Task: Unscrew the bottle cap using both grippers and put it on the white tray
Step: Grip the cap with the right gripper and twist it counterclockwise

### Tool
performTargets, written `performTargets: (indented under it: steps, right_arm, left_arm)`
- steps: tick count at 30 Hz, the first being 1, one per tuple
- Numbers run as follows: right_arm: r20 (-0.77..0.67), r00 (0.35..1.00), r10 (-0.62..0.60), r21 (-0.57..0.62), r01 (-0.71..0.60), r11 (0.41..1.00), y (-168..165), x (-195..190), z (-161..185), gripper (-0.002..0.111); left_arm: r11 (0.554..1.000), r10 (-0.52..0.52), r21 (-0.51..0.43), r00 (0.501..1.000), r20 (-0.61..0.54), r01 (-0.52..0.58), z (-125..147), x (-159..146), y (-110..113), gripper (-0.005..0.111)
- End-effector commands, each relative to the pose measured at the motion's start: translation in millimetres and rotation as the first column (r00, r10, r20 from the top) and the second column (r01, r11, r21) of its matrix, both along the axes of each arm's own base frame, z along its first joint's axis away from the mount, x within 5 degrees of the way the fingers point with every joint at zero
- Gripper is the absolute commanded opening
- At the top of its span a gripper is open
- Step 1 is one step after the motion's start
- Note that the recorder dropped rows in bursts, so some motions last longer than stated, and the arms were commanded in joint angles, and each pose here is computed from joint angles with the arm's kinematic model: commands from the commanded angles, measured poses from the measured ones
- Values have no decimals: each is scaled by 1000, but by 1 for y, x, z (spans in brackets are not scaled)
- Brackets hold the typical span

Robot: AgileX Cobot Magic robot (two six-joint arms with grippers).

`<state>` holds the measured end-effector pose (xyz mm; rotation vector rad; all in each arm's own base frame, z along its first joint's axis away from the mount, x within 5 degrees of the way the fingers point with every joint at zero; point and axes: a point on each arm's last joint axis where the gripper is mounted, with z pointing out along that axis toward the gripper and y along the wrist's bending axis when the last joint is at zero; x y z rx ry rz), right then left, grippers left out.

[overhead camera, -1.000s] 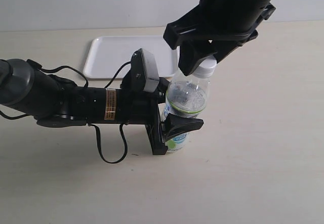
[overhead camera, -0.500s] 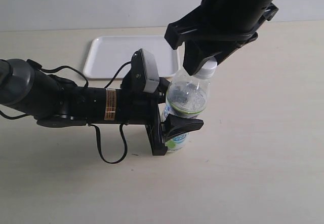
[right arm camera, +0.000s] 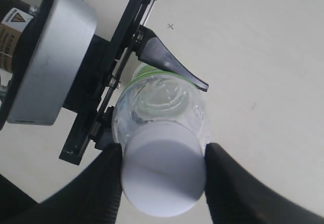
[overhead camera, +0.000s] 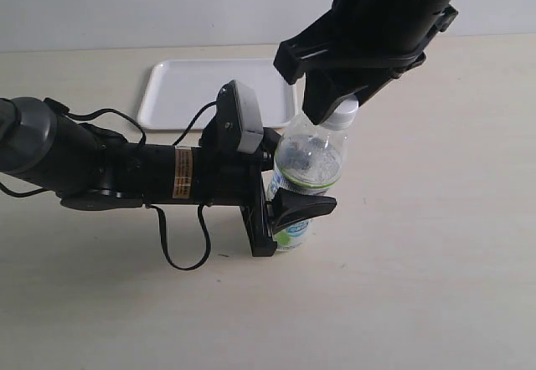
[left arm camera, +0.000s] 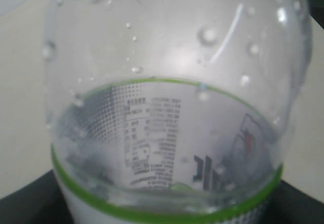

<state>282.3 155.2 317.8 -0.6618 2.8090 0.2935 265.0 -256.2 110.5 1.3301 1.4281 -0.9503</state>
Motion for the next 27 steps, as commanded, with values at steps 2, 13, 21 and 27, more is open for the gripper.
performTargets:
  steps: [2,13,21,27]
  right_arm:
    - [32,996,88,-3,-88,996,2,0,3,0]
    - [104,936,338,-24,-337,941,6,0,4,0]
    - [154,818,555,-103,-545,832,6,0,4,0]
    - [199,577,792,-225,-760,610,7,1,4,0]
  left_arm:
    - [1000,4,-22,1000,14,-4,6,1,0,0]
    - [1000,2,-27,1000,14,-1,6,1,0,0]
    - [1000,1,-29,1000,14,0,7,1,0,0]
    - [999,0,-37,1000,8,1,7,1,-1,0]
